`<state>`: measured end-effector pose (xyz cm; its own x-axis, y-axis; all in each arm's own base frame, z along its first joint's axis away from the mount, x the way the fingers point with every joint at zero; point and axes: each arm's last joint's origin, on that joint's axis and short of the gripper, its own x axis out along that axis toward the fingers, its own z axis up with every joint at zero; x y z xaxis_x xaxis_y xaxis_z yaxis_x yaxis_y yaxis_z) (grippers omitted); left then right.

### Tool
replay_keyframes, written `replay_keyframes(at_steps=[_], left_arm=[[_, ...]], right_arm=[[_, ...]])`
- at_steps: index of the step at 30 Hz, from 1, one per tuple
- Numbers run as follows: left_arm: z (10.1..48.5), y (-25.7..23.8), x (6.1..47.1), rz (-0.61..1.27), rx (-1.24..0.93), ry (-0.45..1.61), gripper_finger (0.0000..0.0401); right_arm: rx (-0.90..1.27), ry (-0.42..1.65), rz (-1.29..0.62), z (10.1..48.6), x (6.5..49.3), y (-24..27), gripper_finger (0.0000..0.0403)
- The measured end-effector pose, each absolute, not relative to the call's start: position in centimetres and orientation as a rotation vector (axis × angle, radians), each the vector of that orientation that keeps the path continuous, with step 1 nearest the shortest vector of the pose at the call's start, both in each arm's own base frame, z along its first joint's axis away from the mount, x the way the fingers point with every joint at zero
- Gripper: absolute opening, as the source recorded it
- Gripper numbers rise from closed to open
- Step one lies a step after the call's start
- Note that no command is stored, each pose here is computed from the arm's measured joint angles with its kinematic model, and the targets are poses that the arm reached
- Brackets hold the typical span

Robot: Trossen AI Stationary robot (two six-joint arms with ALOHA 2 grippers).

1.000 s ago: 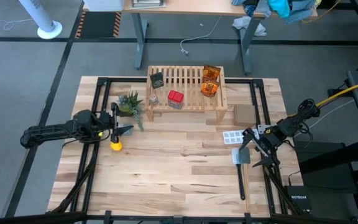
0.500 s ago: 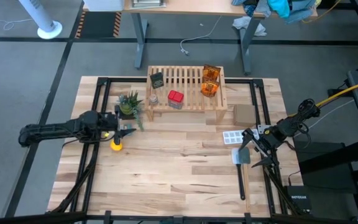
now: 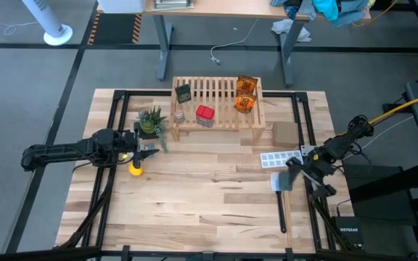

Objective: Shelf spices
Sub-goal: Return to Home Position

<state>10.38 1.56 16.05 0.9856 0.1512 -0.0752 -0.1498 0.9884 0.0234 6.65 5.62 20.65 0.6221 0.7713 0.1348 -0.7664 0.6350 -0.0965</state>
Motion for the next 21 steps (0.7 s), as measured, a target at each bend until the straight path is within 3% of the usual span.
replay_keyframes(at_steps=[5, 21], left_arm=[[16.04, 1.56, 10.37, 0.151, 0.017, 0.077, 0.0258], [16.05, 1.56, 10.37, 0.152, -0.006, 0.075, 0.0258]], right_arm=[[-0.073, -0.196, 1.112, 20.62, 6.09, 5.97, 0.038], [-0.117, -0.171, 0.991, 19.78, 6.57, 5.92, 0.038]])
